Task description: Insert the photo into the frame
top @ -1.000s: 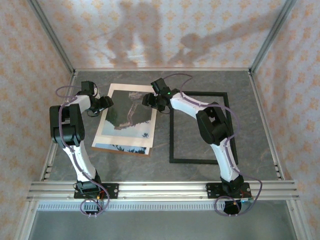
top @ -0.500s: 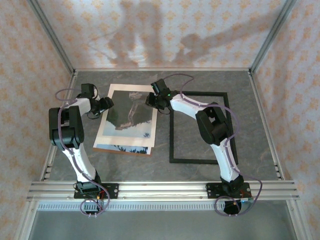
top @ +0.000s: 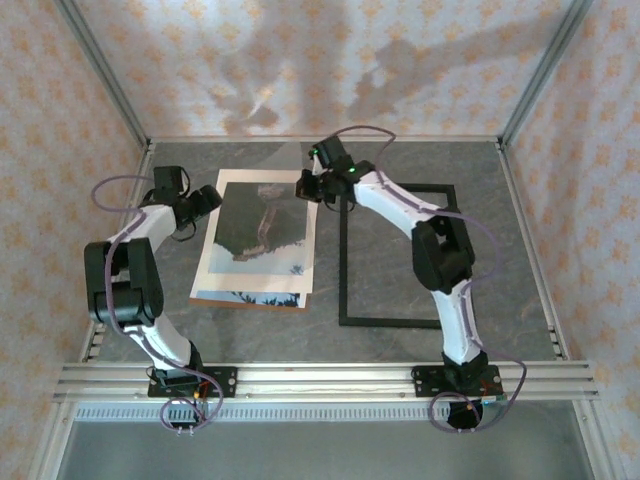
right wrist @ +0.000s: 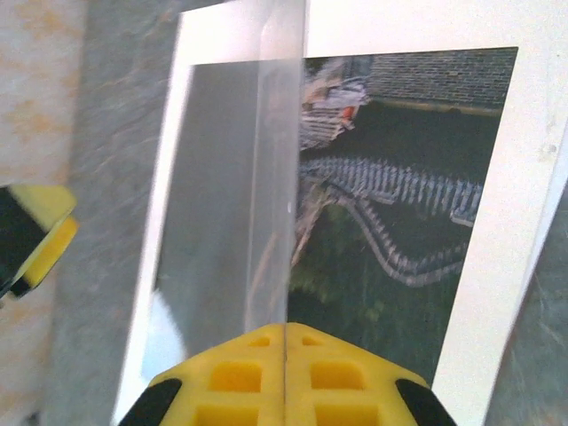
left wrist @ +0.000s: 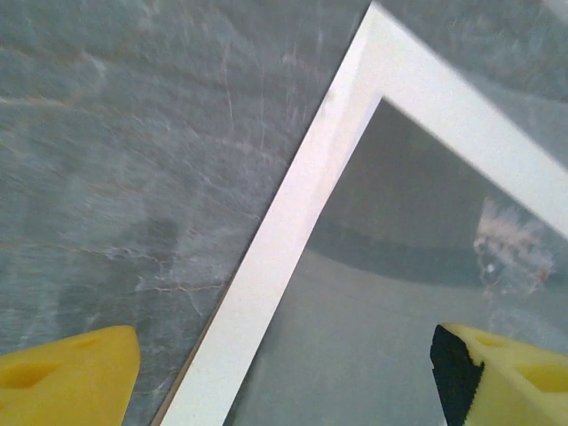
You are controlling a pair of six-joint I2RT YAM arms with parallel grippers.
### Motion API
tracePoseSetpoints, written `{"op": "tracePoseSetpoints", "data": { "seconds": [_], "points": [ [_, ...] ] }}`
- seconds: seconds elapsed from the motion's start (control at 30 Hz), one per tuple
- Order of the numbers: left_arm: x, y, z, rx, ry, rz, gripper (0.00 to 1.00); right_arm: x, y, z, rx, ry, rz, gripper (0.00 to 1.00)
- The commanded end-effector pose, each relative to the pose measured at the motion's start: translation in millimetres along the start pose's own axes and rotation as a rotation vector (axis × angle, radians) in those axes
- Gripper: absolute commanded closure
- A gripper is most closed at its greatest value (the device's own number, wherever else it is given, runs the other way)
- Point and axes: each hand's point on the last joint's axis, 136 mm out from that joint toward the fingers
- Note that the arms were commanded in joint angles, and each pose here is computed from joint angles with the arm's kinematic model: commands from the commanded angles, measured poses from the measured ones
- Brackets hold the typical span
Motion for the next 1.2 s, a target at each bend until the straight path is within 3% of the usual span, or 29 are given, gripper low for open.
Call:
{"op": "tracePoseSetpoints", "data": {
  "seconds": [0.0,0.23,0.43,0.73,1.17],
  "points": [
    [-20.6,25.5,-8.7,0.021,0.017,-0.114,0.14,-7.2,79.4,30.7,-0.114,0.09,0.019,1.0],
    [-7.1,68.5,-42.6,0.175,0.03,-0.131,0.16,32.1,157.8,-14.2,-0.066,0.067,0.141,1.0],
    [34.4,90.3,-72.5,0.229,-0.067,-0.101,0.17,59.3,195.5,-92.2,0.135,-0.038,0.162,1.0],
    [94.4,95.6,-99.9,0.277,-0.189,-0.014,0.18,89.8,193.6,-191.5,0.448,-0.138,0.248,1.0],
    [129.6,92.7,-103.2,0.272,-0.269,0.059,0.17,125.0,187.5,-244.2,0.568,-0.193,0.282,1.0]
  ]
}}
Point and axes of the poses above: each hand's point on the last joint's axis, 136 mm out from that joint toward the fingers, its own y axis back along the fingers, its own z axis along the line the jaws close on, x = y × z, and after that the axes turned 15 degrees about y, right-handed
